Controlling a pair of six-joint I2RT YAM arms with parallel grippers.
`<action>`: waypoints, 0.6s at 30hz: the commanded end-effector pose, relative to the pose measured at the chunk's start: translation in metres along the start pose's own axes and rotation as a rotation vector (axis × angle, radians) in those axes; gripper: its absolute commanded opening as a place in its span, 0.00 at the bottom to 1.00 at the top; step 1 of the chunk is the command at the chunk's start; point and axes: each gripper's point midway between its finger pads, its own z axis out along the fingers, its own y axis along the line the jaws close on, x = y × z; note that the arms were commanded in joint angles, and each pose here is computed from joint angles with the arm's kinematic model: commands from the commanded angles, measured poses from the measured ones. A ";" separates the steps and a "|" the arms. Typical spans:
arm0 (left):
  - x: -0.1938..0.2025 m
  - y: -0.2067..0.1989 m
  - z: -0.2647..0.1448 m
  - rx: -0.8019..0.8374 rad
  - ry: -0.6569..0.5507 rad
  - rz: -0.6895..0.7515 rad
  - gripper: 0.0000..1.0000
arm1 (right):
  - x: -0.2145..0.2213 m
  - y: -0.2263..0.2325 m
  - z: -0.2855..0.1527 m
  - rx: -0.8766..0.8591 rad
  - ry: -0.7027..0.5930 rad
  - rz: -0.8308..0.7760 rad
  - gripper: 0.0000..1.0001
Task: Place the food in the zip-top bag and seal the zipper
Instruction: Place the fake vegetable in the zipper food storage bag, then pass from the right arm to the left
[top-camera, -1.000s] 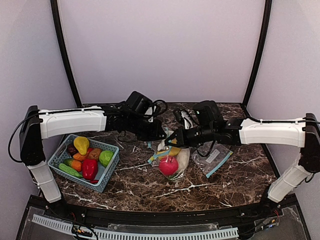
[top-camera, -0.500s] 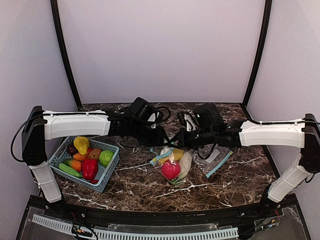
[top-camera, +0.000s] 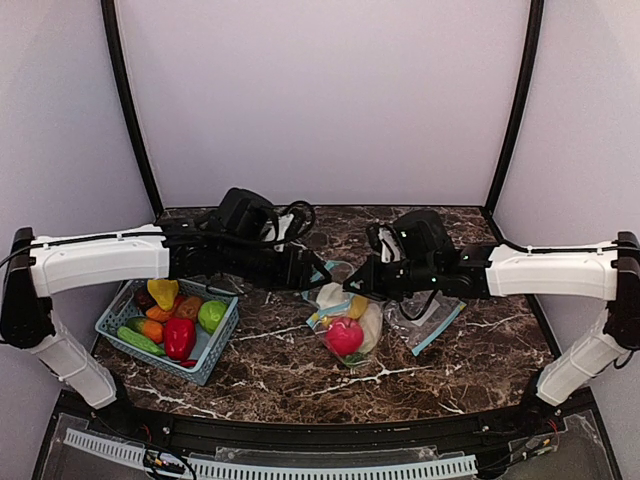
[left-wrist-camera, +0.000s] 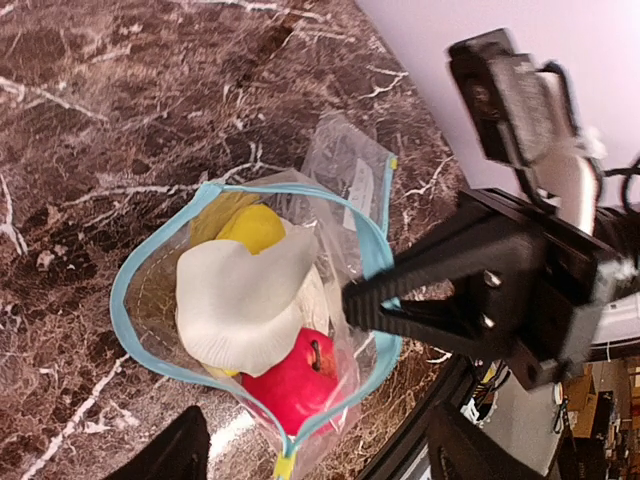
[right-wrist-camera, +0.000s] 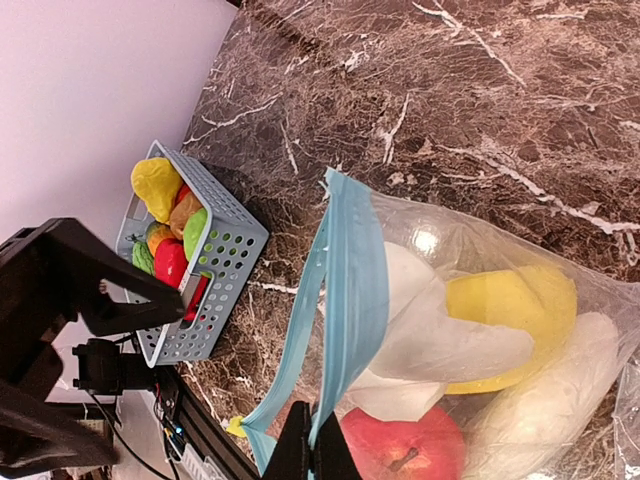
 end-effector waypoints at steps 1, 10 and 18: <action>0.010 -0.006 -0.035 0.060 -0.065 0.054 0.81 | -0.014 0.004 -0.011 -0.009 -0.075 0.015 0.00; 0.060 0.014 -0.025 0.138 -0.002 -0.038 0.80 | -0.017 0.004 -0.013 -0.007 -0.089 0.028 0.00; 0.061 0.001 -0.005 0.206 0.023 -0.030 0.55 | -0.015 0.003 -0.014 -0.008 -0.088 0.034 0.00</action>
